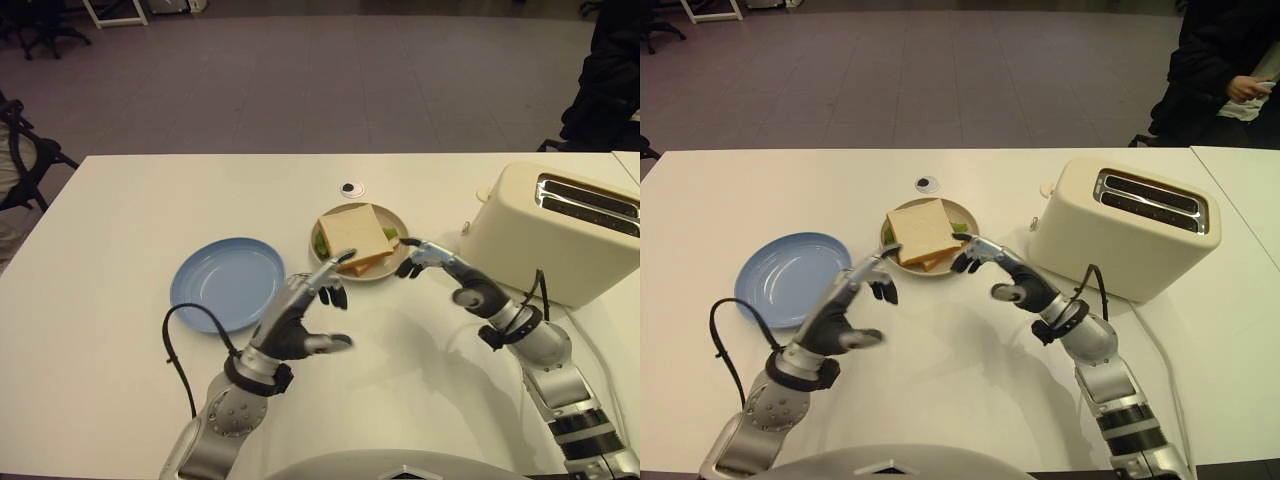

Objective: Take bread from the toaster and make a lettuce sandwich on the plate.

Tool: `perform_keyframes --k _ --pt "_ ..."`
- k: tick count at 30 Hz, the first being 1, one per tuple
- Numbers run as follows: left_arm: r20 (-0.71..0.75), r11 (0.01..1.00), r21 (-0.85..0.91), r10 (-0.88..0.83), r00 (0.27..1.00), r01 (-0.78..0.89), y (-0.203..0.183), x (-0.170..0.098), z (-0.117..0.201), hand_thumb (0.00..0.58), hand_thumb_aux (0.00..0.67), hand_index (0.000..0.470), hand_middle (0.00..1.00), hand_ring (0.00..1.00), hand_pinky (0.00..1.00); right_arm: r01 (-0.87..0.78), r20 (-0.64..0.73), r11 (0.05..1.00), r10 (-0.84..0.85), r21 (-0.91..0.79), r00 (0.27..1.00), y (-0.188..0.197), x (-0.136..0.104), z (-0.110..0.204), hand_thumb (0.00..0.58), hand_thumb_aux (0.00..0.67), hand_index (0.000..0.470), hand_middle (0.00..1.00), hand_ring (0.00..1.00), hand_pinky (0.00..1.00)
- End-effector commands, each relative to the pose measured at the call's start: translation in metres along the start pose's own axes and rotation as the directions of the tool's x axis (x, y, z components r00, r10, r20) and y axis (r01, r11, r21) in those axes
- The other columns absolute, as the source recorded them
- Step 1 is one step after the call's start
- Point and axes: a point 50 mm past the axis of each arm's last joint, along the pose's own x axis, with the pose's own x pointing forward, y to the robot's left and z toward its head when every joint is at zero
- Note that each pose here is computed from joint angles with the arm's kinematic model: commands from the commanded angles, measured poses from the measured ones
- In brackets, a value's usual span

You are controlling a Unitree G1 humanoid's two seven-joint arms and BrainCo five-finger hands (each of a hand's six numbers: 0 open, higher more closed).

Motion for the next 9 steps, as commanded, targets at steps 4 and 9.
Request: perform_keyframes --k 4,9 --pt "-0.105 0.964 -0.263 0.007 0.994 -0.034 0.011 -0.011 -0.040 0.000 0.000 0.000 0.00 0.00 0.00 0.171 -0.075 0.961 -0.158 0.218 0.985 -0.005 -0.007 -0.027 0.000 0.000 0.000 0.00 0.00 0.00" --pt "-0.092 0.960 -0.280 -0.034 0.995 0.007 0.013 -0.015 -0.054 0.000 0.000 0.000 0.00 0.00 0.00 0.272 -0.111 0.928 -0.251 0.255 0.962 -0.012 -0.005 -0.039 0.000 0.000 0.000 0.00 0.00 0.00"
